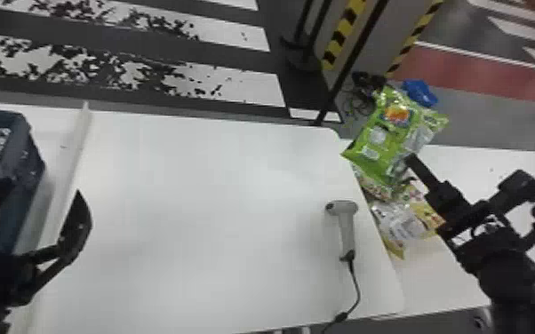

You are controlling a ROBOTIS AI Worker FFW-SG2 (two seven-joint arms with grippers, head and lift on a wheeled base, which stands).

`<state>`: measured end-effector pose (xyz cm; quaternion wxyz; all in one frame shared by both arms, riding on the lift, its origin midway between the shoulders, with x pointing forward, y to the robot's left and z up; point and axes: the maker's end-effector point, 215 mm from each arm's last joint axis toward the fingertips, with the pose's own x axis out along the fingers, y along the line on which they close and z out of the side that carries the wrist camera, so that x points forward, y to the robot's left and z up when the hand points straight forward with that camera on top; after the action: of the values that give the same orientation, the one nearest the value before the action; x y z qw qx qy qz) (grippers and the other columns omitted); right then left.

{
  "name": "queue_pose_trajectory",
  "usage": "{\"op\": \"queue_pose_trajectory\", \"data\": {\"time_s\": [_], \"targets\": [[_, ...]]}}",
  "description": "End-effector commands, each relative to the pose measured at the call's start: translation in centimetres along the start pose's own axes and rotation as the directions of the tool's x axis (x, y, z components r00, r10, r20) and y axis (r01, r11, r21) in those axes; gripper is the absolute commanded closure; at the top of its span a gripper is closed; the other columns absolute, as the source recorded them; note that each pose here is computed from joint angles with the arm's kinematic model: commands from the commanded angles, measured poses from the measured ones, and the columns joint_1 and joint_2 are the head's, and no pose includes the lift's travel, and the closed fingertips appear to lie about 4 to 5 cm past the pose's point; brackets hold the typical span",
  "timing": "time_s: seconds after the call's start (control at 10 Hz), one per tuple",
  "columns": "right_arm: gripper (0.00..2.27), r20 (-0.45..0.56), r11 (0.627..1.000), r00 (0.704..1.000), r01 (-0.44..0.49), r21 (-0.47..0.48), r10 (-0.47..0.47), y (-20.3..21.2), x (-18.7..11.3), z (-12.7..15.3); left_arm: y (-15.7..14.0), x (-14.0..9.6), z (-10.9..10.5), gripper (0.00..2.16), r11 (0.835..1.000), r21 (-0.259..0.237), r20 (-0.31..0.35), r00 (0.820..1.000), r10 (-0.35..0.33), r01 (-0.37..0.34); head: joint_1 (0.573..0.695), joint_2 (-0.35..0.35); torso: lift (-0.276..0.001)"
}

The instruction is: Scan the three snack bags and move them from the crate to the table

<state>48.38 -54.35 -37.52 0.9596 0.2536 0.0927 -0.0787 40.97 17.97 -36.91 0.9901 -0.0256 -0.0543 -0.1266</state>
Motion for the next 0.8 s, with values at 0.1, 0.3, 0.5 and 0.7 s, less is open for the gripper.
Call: {"op": "queue_pose_trajectory", "data": {"time_s": [0.1, 0.3, 0.5, 0.7], "targets": [[2.24, 0.041, 0.964, 0.963, 0.267, -0.001, -0.267, -8.1, -1.1, -1.0, 0.1, 0.1, 0.6, 0.03, 1.0, 0.002, 0.011, 1.0, -0.003, 0.003, 0.695, -0.35, -0.062], [2.24, 0.003, 0.898, 0.898, 0.439, -0.002, -0.439, -13.6, -1.4, -3.9, 0.1, -0.2, 1.0, 0.03, 1.0, 0.007, 0.014, 1.0, -0.01, 0.009, 0.695, -0.35, -0.062], [2.23, -0.042, 0.856, 0.856, 0.51, -0.091, -0.515, -15.9, -1.0, -7.4, -0.1, -0.4, 1.5, 0.03, 1.0, 0.007, 0.021, 1.0, -0.013, 0.013, 0.695, -0.35, -0.062], [1.65, -0.059, 0.822, 0.826, 0.547, -0.157, -0.561, -16.5, -1.0, -9.1, -0.4, -0.3, 2.2, 0.03, 1.0, 0.004, 0.034, 0.999, -0.016, 0.016, 0.695, -0.35, -0.062]]}}
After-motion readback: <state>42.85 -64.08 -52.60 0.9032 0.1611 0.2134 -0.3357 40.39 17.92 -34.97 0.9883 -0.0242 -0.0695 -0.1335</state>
